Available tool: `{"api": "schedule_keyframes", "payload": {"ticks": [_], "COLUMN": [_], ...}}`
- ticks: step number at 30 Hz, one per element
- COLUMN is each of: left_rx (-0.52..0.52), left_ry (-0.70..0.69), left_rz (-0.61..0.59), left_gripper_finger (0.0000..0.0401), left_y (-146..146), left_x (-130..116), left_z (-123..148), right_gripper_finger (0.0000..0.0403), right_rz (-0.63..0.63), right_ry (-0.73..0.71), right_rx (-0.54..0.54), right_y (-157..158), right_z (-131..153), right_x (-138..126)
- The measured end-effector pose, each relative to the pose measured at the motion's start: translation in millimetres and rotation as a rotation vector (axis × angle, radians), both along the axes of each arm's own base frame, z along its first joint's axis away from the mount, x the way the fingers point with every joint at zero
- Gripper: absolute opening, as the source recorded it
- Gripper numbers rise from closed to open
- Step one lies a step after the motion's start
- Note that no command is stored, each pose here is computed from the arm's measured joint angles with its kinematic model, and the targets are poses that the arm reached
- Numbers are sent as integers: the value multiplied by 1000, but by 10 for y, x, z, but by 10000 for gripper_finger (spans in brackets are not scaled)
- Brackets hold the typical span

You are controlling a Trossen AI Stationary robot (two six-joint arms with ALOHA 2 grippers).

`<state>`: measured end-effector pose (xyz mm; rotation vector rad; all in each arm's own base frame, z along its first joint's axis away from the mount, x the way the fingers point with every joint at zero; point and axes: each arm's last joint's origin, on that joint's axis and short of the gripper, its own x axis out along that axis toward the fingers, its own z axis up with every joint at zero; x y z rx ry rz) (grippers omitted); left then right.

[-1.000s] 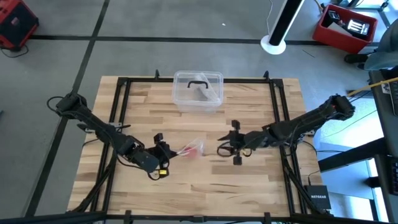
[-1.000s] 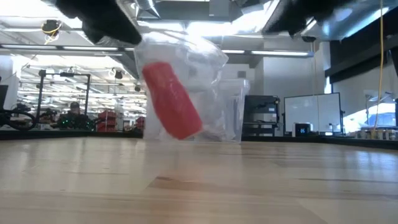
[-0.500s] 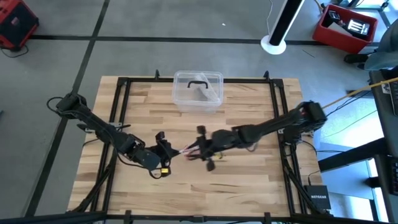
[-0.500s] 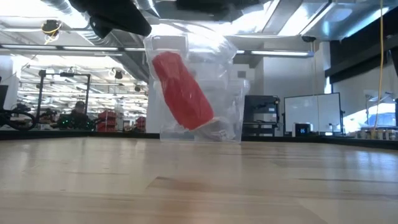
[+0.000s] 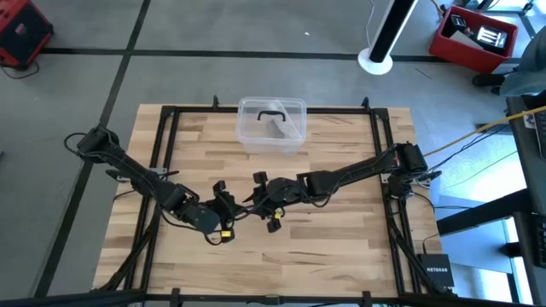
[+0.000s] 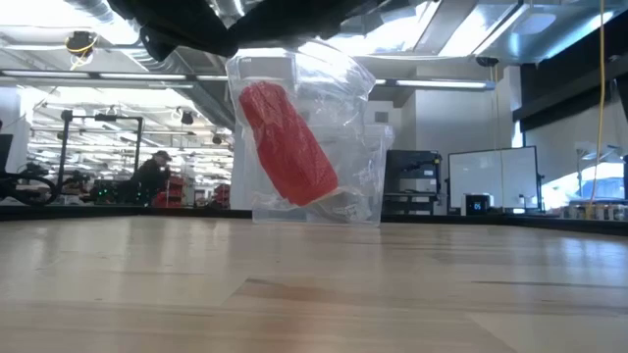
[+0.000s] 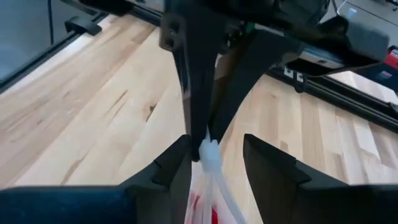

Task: Roll bandage
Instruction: Close the transparent zip bag

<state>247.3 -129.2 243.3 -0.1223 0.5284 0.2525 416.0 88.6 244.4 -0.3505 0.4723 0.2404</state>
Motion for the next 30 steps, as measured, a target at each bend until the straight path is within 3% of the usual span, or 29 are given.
{"api": "schedule_keyframes", "payload": {"ticks": [30], "left_rx": [14], "left_ry": [3], "left_rz": [-16], "left_gripper_finger": [0], "left_y": [-18], "left_x": [-10], "left_z": [0], "right_gripper_finger": [146], "right_rz": [24], "right_ry": [4], "right_rx": [43], "right_y": [14], "right_z": [-149], "right_x": [82]}}
